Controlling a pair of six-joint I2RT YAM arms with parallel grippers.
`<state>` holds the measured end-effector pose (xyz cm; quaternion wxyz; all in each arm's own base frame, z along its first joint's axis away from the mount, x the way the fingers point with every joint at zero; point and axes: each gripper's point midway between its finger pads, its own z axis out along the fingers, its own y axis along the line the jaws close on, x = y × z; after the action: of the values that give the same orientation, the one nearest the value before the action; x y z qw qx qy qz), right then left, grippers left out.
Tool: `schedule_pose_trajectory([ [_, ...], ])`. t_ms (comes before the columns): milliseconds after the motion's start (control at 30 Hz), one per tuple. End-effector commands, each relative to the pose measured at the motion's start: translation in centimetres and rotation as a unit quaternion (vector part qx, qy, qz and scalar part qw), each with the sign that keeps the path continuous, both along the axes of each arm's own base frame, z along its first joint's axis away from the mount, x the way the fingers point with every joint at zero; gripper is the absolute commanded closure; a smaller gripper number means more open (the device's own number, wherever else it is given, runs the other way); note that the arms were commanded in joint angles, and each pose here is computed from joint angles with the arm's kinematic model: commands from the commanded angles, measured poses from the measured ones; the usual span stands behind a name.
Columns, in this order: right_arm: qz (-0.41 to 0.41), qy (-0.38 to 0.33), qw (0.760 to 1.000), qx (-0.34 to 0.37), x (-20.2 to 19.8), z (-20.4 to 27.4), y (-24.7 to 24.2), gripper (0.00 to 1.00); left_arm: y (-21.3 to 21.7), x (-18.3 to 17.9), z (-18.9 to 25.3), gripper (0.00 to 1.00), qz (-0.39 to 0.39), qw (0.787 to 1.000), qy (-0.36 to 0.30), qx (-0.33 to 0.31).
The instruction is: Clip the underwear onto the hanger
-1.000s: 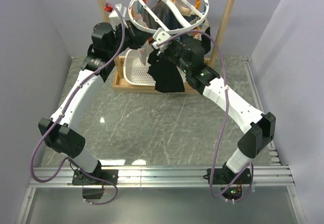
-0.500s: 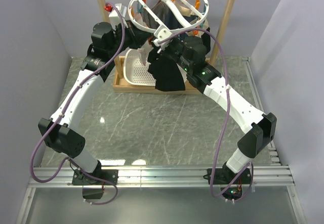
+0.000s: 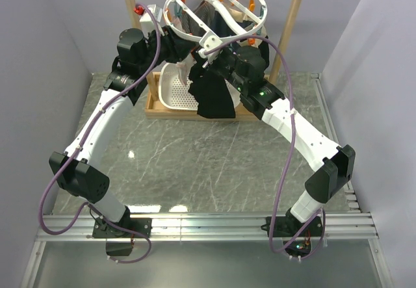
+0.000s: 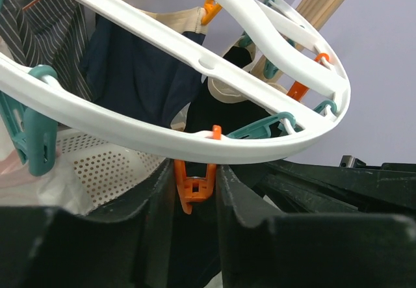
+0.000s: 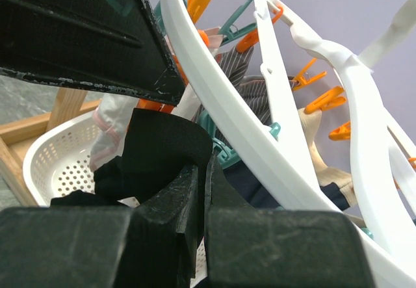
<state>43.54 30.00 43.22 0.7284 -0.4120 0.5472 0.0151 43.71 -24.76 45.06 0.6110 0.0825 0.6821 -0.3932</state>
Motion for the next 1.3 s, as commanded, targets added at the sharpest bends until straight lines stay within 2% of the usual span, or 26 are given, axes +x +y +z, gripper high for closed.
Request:
schedule_pose_trajectory([
  [0,0.002,-0.038,0.999,0.039,-0.7,4.4,-0.7,1.00,0.2,-0.9,2.5,0.66,-0.004,1.000,-0.026,-0.013],
  [267,0.002,-0.038,0.999,0.039,-0.7,4.5,-0.8,1.00,0.2,-0.9,3.0,0.58,-0.005,0.999,-0.028,-0.017],
  [567,0.010,-0.034,0.999,0.038,-0.9,4.3,-0.5,1.00,0.7,-1.1,4.1,0.39,0.003,0.999,-0.037,-0.031],
  [633,0.013,-0.031,0.999,0.038,-0.9,4.1,-0.4,1.00,1.0,-1.3,4.6,0.32,-0.002,0.998,-0.033,-0.048],
  [667,0.017,-0.029,0.999,0.038,-1.0,3.9,-0.3,1.00,1.5,-1.3,5.2,0.24,-0.002,0.998,-0.037,-0.057],
  [767,0.019,-0.031,0.999,0.039,-1.1,4.2,-0.3,1.00,1.8,-2.1,5.6,0.16,-0.021,0.996,-0.027,-0.079],
  [867,0.030,-0.019,0.999,0.038,-1.4,3.7,0.1,1.00,2.3,-3.5,6.9,0.01,-0.047,0.993,-0.047,-0.102],
  [1067,0.062,0.014,0.997,0.039,-2.3,2.5,1.0,1.00,3.1,-5.5,7.1,0.01,-0.066,0.990,-0.051,-0.112],
  [1100,0.069,0.024,0.996,0.044,-2.5,2.3,1.2,0.97,3.3,-5.4,6.5,0.01,-0.062,0.991,-0.044,-0.111],
  [1133,0.082,0.032,0.995,0.042,-2.9,1.9,1.5,0.87,3.5,-5.6,6.3,0.01,-0.061,0.991,-0.042,-0.109],
  [1200,0.093,0.057,0.993,0.042,-3.4,1.0,1.9,0.81,4.2,-5.9,5.6,0.01,-0.055,0.992,-0.038,-0.104],
  [1267,0.112,0.083,0.990,0.035,-4.3,-0.2,2.3,0.68,5.0,-6.6,5.3,0.01,-0.053,0.993,-0.043,-0.095],
])
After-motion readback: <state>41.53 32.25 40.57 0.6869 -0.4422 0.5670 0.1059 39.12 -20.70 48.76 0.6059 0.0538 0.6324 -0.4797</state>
